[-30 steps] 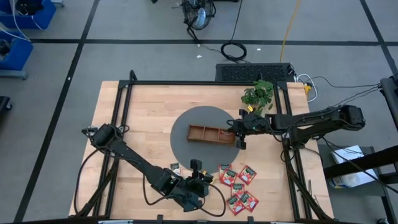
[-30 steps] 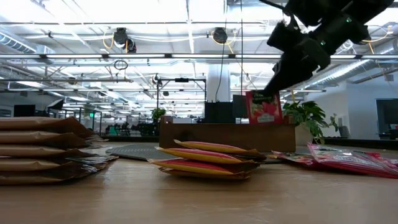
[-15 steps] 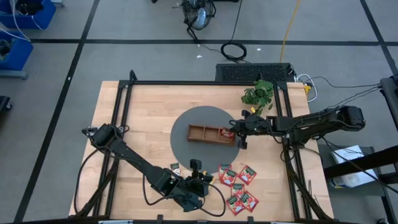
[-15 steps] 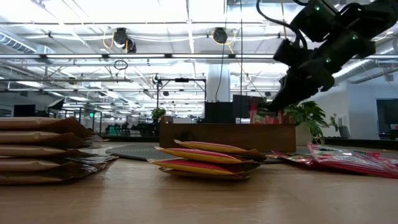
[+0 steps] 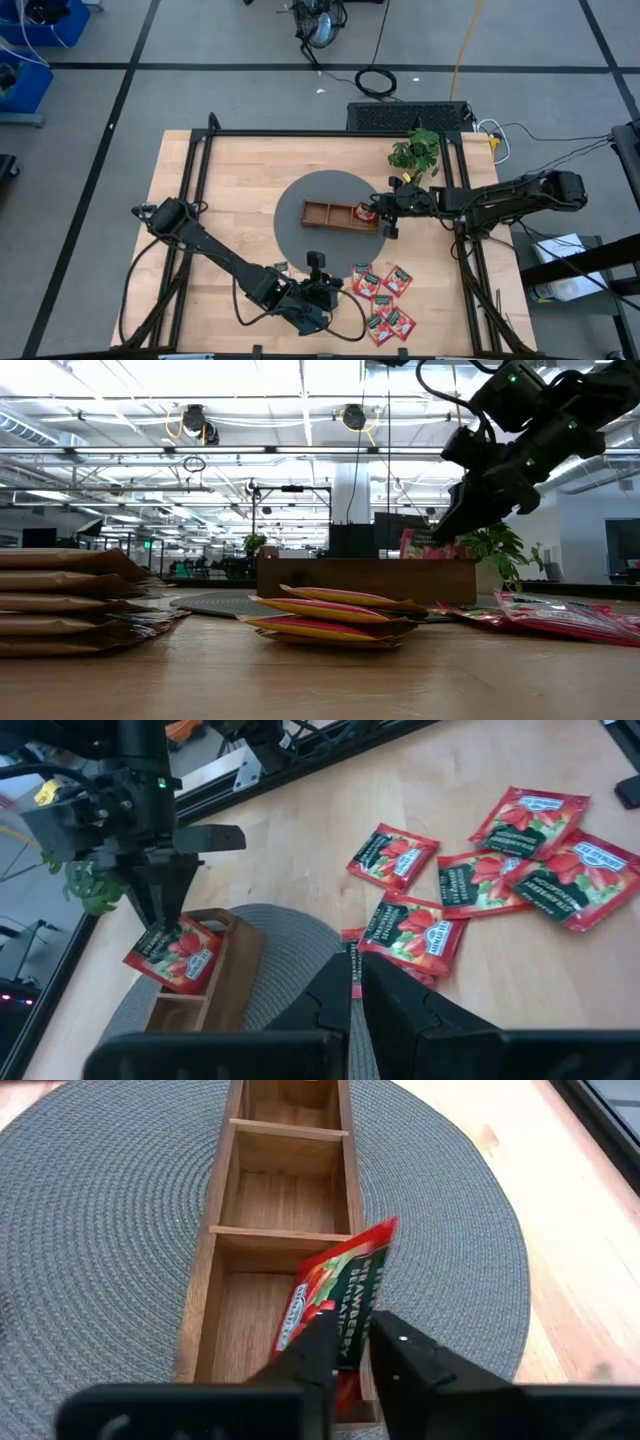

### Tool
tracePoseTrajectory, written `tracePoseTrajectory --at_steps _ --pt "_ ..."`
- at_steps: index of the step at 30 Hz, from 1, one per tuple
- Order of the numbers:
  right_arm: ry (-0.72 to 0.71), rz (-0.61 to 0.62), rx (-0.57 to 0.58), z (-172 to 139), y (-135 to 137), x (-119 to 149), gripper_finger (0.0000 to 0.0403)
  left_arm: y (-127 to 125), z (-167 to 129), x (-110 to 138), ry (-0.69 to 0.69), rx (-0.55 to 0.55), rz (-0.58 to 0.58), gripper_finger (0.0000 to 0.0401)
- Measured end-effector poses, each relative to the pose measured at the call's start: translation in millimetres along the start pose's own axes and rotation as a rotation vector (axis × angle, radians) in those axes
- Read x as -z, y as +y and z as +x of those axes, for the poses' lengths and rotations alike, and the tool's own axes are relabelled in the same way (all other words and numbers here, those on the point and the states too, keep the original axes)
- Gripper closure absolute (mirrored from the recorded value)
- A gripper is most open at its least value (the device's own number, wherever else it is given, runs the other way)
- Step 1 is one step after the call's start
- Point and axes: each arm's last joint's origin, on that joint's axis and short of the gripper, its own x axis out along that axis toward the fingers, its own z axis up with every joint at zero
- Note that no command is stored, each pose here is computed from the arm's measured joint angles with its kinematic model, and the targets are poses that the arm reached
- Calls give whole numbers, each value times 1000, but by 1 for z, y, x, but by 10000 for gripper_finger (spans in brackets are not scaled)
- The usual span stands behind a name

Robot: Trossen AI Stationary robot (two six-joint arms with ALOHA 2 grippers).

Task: Pick & Place Tea
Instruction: Put the red tea bag into the right compartment of the wooden organizer, then adjust the wooden organizer

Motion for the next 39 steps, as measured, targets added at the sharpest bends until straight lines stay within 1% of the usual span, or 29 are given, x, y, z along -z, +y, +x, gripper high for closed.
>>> tracePoseTrajectory --at_steps 4,7,10,13,14,16,21,22,24,27,29,30,33,36,39 --pt "-21 5 32 -1 -1 -2 293 4 3 0 4 -8 -9 366" --pt "-38 0 35 -3 -2 -4 271 4 4 0 4 -9 -10 366" --pt "-64 -5 36 -5 -2 -7 259 4 3 0 3 -9 -10 366" --pt "-86 8 26 -10 -1 -9 258 4 3 0 4 -8 -5 366" --pt "-97 2 9 -12 1 -10 260 4 3 0 4 -8 -2 366" --pt "-120 -43 -61 -16 8 -12 265 4 3 0 7 -9 8 366" --pt "-105 -97 -230 -25 42 -9 288 4 3 7 61 -37 10 366" --pt "-96 -96 -233 -25 48 -7 297 4 3 11 72 -64 4 366" --pt "-89 -106 -204 -27 59 -5 319 4 6 23 98 -134 -7 366" --pt "-97 -131 -179 -31 69 -3 358 8 7 42 159 -237 -27 366" --pt "-92 -130 -200 -33 75 -1 387 17 4 51 192 -295 -84 366" --pt "-93 -129 -212 -34 78 -1 395 22 1 54 198 -327 -122 366" --pt "-94 -128 -234 -35 83 2 395 37 -10 69 193 -438 -250 366" --pt "-114 -129 -228 -32 82 14 400 50 -16 84 185 -453 -393 366" --pt "-190 -84 -214 -28 78 27 401 59 -13 103 204 -446 -470 366"
